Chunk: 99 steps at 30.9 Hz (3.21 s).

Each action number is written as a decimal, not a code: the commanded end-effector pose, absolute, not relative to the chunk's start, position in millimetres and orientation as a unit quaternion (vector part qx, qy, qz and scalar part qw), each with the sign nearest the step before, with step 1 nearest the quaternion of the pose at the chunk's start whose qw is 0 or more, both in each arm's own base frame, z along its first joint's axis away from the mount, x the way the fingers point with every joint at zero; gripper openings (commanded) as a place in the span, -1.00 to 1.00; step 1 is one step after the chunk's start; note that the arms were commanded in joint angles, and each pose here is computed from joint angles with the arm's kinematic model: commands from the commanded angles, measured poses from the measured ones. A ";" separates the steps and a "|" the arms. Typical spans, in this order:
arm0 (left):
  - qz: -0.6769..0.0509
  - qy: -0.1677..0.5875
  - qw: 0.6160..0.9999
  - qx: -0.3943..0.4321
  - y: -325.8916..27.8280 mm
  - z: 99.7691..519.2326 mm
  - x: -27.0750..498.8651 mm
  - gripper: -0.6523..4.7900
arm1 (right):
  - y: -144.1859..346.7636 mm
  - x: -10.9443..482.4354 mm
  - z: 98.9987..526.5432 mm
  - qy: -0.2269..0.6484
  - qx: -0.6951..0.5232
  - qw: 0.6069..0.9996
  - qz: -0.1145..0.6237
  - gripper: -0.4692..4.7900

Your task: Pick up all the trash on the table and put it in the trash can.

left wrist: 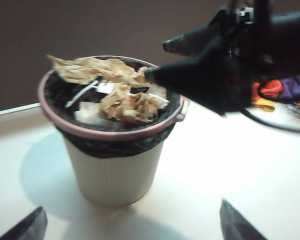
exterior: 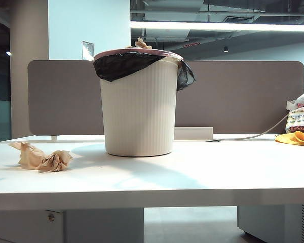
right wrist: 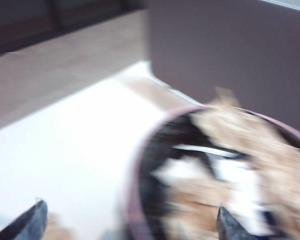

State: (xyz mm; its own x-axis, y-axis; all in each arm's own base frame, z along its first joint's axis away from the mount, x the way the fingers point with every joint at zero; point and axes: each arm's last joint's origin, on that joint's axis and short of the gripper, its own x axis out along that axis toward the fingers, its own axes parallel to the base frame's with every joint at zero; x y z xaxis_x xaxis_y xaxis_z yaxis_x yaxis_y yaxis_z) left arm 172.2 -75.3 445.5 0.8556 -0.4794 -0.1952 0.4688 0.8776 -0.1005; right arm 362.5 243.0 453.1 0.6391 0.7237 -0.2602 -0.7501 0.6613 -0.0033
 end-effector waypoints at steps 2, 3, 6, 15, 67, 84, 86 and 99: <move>-0.236 0.103 0.966 -0.024 -64.0 451.5 146.6 1.00 | 273.3 333.5 447.5 0.157 -0.073 0.875 0.452 0.82; -0.230 0.108 0.967 -0.022 -60.8 451.3 139.7 1.00 | 278.9 328.5 445.5 0.162 -0.081 0.870 0.460 0.82; -0.208 0.141 0.968 -0.014 -52.9 445.9 124.0 1.00 | 298.2 318.0 434.8 0.170 -0.106 0.854 0.481 0.82; -0.159 0.266 0.951 0.020 -43.8 422.6 108.1 1.00 | 350.9 331.3 366.4 0.233 -0.130 0.820 0.506 0.82; -0.146 0.231 0.962 0.016 -43.6 428.9 110.2 1.00 | 373.6 361.8 297.1 0.330 -0.184 0.822 0.426 -0.84; -0.231 0.056 0.971 -0.037 -61.1 461.9 140.8 1.00 | 253.6 340.7 474.1 0.107 -0.119 0.934 0.321 -0.84; -0.242 0.040 0.969 -0.040 -66.7 463.6 152.5 1.00 | 239.9 351.4 474.7 0.105 -0.113 0.940 0.303 -0.84; -0.267 0.091 0.957 -0.068 -88.2 445.4 199.1 1.00 | 203.9 421.3 442.0 0.097 -0.067 0.953 0.278 -0.84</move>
State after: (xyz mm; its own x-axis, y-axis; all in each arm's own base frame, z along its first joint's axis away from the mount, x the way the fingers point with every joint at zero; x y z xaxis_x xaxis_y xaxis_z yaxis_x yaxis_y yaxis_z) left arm 201.6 -88.8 440.7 0.8411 -0.5155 -0.1638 0.4890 0.8541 -0.1772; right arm 421.7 202.1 441.2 0.8449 0.4826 -0.2305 -0.5130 0.8532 -0.0942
